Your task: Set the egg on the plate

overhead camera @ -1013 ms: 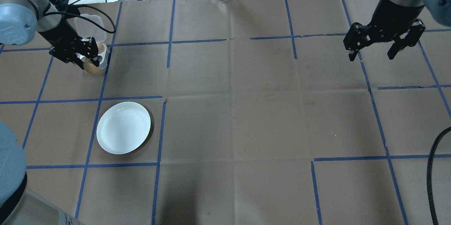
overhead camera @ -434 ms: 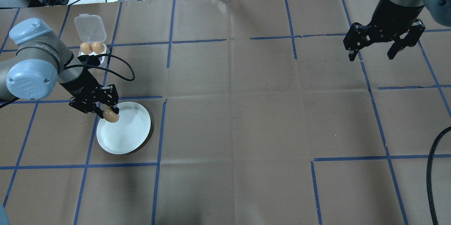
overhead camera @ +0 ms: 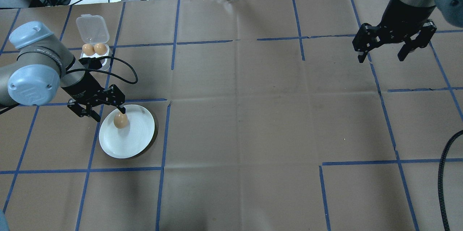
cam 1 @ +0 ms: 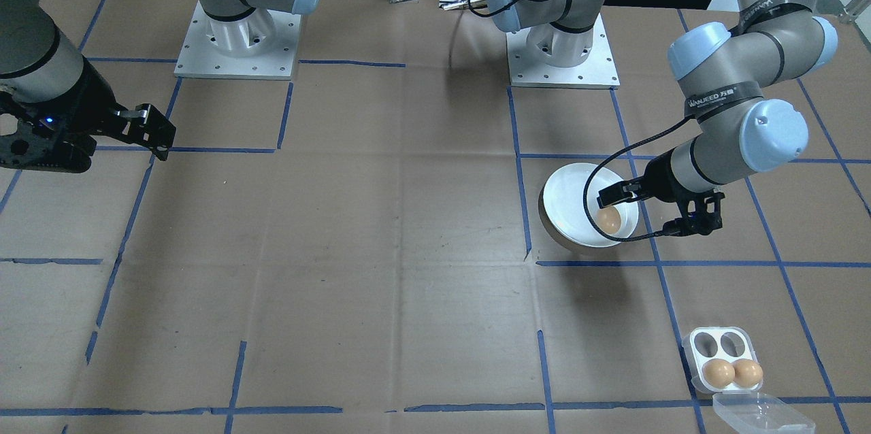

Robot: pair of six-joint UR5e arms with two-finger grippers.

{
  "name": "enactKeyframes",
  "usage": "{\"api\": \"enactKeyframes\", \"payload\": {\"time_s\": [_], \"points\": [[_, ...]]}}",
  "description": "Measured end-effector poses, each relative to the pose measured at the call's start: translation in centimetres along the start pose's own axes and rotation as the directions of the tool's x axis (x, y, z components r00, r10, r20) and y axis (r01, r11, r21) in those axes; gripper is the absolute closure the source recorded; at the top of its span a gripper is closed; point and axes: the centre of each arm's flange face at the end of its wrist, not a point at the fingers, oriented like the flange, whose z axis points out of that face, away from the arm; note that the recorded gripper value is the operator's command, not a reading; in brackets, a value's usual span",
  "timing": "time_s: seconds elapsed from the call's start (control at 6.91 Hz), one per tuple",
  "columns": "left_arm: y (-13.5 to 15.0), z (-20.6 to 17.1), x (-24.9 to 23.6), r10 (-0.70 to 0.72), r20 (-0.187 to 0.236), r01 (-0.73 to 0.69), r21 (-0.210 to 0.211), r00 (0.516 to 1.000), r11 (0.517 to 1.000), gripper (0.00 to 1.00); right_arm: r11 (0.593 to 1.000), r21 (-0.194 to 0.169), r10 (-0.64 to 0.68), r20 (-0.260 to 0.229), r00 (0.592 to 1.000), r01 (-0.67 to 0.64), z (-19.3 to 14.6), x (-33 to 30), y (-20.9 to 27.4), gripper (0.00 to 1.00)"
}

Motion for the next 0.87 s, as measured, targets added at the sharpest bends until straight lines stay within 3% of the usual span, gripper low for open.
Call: {"api": "enactKeyframes", "payload": {"time_s": [0.29,0.43,0.72,0.87], "points": [[-4.0,-4.4,-1.3,0.108,0.032,-0.111,0.103,0.994,0.989,0.01,1.000,0.000,0.000,0.000,1.000,0.000,0.0,0.0,0.0,0.00],[-6.9,-6.2,-2.0,0.232,0.066,-0.238,0.133,0.971,0.962,0.01,1.000,0.000,0.000,0.000,1.000,0.000,0.0,0.0,0.0,0.00],[-12.1,-7.5,-3.9,0.518,0.142,-0.534,0.122,0.843,0.836,0.01,1.000,0.000,0.000,0.000,1.000,0.000,0.0,0.0,0.0,0.00],[-14.4,-7.7,-4.8,0.658,0.189,-0.682,0.109,0.729,0.724,0.00,1.000,0.000,0.000,0.000,1.000,0.000,0.0,0.0,0.0,0.00]]}}
